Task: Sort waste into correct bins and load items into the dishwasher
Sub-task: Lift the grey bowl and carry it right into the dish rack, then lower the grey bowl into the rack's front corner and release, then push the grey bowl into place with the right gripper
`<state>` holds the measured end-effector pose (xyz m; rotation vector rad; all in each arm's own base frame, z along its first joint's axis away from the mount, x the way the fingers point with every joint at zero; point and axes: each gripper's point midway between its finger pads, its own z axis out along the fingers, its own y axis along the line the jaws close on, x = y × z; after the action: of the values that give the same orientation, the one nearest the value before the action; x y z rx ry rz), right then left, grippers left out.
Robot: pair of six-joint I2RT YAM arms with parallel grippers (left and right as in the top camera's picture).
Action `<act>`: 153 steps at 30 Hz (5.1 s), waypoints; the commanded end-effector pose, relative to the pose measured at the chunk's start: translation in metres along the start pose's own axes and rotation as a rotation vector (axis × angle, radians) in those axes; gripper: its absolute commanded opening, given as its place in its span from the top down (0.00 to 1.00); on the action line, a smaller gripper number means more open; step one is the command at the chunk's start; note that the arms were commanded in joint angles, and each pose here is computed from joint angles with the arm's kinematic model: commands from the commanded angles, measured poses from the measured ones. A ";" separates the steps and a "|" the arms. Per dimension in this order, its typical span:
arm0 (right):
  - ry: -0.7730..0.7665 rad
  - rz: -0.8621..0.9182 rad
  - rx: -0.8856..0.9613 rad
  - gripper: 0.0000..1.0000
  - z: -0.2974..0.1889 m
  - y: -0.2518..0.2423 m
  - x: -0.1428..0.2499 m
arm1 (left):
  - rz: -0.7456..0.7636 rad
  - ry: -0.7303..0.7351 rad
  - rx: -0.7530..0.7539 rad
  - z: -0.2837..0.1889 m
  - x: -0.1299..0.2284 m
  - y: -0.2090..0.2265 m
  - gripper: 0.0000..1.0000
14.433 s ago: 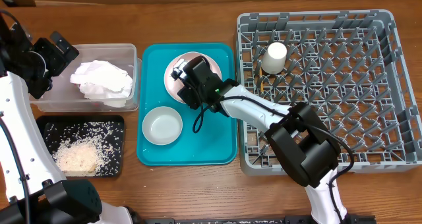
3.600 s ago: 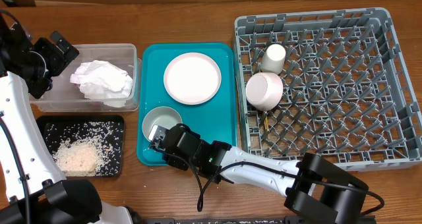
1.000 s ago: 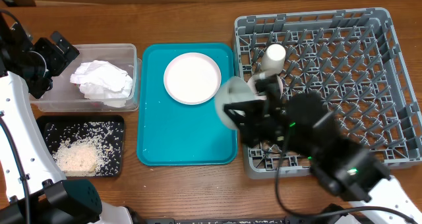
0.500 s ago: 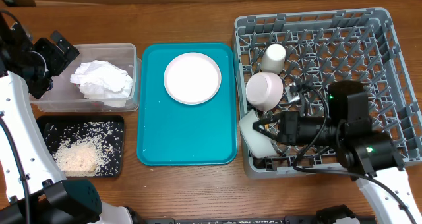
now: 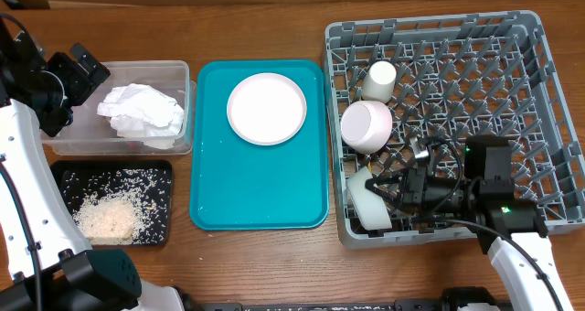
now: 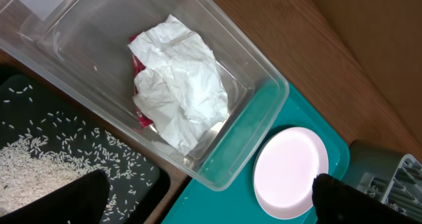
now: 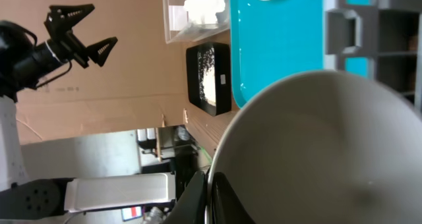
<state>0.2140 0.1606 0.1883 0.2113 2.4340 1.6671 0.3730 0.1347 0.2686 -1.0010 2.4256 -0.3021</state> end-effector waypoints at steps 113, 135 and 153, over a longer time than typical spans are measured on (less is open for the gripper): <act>-0.418 -0.243 0.420 0.76 -0.056 -0.024 -0.092 | 0.001 -0.017 0.020 -0.006 -0.003 -0.007 0.00; 0.097 -0.358 0.625 0.96 0.035 -0.039 0.012 | 0.001 -0.017 0.020 -0.006 -0.003 -0.007 0.00; -0.101 -0.391 1.017 0.96 -0.008 -0.040 -0.039 | 0.001 -0.017 0.020 -0.006 -0.003 -0.007 0.00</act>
<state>0.2334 0.1383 0.1348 -0.0934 2.8436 0.2457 0.3730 0.1347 0.2686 -1.0010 2.4256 -0.3021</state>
